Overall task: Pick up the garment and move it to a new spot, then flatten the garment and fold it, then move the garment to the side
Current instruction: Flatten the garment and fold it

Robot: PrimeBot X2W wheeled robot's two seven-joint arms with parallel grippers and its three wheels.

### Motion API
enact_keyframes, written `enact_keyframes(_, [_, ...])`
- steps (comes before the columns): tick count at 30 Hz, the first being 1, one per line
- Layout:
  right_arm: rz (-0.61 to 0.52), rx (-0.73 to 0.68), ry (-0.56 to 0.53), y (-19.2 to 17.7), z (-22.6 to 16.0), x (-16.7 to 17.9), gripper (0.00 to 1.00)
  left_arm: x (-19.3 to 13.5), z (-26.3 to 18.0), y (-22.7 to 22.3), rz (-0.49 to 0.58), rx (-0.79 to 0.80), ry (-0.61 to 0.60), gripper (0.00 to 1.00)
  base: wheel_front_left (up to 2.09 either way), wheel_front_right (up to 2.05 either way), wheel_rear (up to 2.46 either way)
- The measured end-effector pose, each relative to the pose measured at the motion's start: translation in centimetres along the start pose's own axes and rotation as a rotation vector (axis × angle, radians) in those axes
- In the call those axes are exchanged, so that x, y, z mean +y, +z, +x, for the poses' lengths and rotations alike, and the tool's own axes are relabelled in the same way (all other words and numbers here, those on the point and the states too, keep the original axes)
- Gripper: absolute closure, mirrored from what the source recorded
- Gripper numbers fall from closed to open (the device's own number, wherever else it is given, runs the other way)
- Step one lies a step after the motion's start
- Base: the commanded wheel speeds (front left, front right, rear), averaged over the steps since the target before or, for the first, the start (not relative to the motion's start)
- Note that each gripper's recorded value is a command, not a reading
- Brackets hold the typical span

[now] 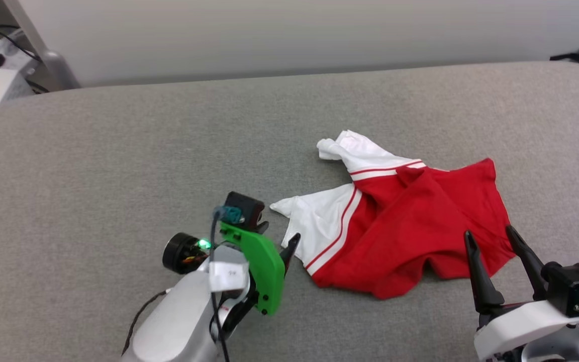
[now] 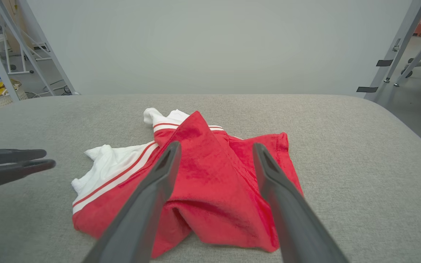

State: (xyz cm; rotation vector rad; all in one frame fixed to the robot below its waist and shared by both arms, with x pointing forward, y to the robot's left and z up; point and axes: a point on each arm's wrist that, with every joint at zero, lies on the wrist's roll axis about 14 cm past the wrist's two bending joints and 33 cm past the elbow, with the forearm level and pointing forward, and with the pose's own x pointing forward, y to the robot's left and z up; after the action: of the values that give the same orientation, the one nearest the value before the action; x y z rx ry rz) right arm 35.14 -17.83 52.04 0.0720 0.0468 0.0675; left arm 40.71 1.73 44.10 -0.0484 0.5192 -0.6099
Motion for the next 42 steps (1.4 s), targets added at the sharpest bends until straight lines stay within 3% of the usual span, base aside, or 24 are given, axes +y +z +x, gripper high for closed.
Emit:
enact_keyframes(5, [0.011,0.004,-0.028,-0.4,0.7,-0.9,0.00,-0.7,2.6,-2.5,0.076,0.217,-0.071,0.00,0.00,0.00,0.00])
enact_keyframes(15, [0.045,0.055,-0.072,-2.6,1.7,-2.4,0.00,0.1,5.7,-5.3,0.187,0.487,-0.121,0.00,0.00,0.00,0.00])
enact_keyframes(16, [0.048,0.058,-0.072,-2.8,1.8,-2.4,0.00,-0.1,5.9,-5.5,0.193,0.513,-0.130,0.51,0.00,0.00,0.00])
enact_keyframes(17, [0.048,0.062,-0.072,-2.9,1.9,-2.4,0.00,-0.4,5.9,-5.7,0.202,0.537,-0.143,0.65,0.00,0.00,0.00])
enact_keyframes(18, [0.051,0.062,-0.071,-3.0,2.0,-2.3,0.00,-0.6,6.0,-5.7,0.210,0.548,-0.154,1.00,0.00,0.00,0.00])
enact_keyframes(23, [0.056,0.059,-0.070,-3.1,2.1,-2.3,0.00,-1.2,5.7,-5.5,0.252,0.529,-0.188,1.00,0.00,0.00,0.00])
enact_keyframes(27, [0.061,0.042,-0.063,-2.5,2.3,-2.2,0.00,0.7,4.4,-4.4,0.226,0.446,-0.143,1.00,0.00,0.00,0.00])
enact_keyframes(37, [0.069,0.025,-0.022,-1.7,2.4,-1.1,0.00,8.2,-2.2,-2.4,0.139,0.284,0.139,1.00,0.00,0.00,0.00])
enact_keyframes(42, [0.068,0.022,0.000,-1.3,2.4,-0.4,0.00,10.5,-6.5,-4.3,-0.025,0.240,0.284,1.00,0.00,0.00,0.00])
